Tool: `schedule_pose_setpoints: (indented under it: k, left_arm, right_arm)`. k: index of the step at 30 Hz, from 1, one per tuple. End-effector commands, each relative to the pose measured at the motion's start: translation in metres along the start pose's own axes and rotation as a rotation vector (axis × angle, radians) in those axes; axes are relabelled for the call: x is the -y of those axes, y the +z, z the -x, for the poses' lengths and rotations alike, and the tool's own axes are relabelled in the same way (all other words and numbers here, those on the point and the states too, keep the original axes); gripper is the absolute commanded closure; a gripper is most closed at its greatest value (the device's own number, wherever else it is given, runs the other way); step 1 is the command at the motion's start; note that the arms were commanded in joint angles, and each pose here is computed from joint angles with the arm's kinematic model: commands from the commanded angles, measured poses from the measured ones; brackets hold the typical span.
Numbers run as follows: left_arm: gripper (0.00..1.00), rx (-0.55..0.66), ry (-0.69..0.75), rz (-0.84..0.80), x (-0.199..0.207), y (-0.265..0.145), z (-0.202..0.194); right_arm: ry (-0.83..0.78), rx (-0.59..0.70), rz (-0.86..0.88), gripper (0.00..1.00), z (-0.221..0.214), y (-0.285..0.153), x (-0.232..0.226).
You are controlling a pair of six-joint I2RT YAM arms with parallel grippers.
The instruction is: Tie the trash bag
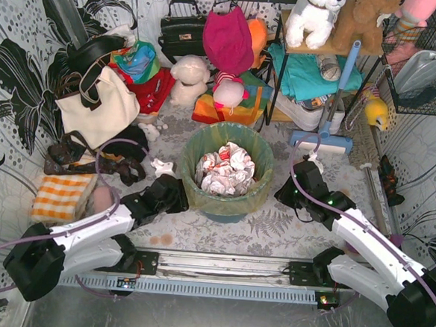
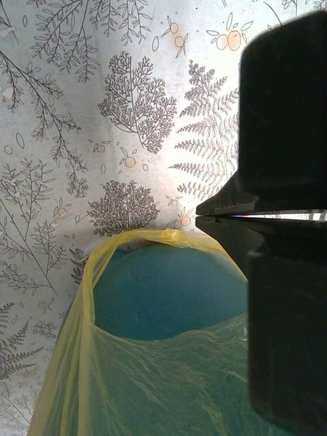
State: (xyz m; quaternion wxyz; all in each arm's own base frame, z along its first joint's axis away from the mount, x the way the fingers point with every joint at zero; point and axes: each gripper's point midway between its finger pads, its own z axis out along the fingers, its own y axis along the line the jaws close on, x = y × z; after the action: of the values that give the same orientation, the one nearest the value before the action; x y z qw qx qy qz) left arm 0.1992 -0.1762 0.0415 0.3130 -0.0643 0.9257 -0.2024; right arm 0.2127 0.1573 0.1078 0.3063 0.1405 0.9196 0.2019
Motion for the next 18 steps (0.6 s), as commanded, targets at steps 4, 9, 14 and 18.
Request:
schedule_pose_setpoints:
  k: [4, 9, 14, 18]
  left_arm:
    - [0.55, 0.200, -0.165, -0.044, 0.002, 0.001, 0.030]
    - [0.55, 0.220, -0.168, -0.052, 0.002, 0.007, 0.035]
    - [0.54, 0.218, -0.164, -0.056, 0.001, 0.014, 0.038]
    - [0.54, 0.205, -0.169, -0.057, -0.002, 0.023, 0.035]
  right_arm:
    - [0.017, 0.012, -0.039, 1.00, 0.001, 0.003, 0.008]
    - [0.015, -0.013, -0.056, 1.00, -0.001, 0.003, 0.008]
    - [0.036, -0.027, -0.060, 1.00, -0.004, 0.003, 0.008]
    - [0.052, -0.039, -0.065, 1.00, -0.007, 0.006, 0.008]
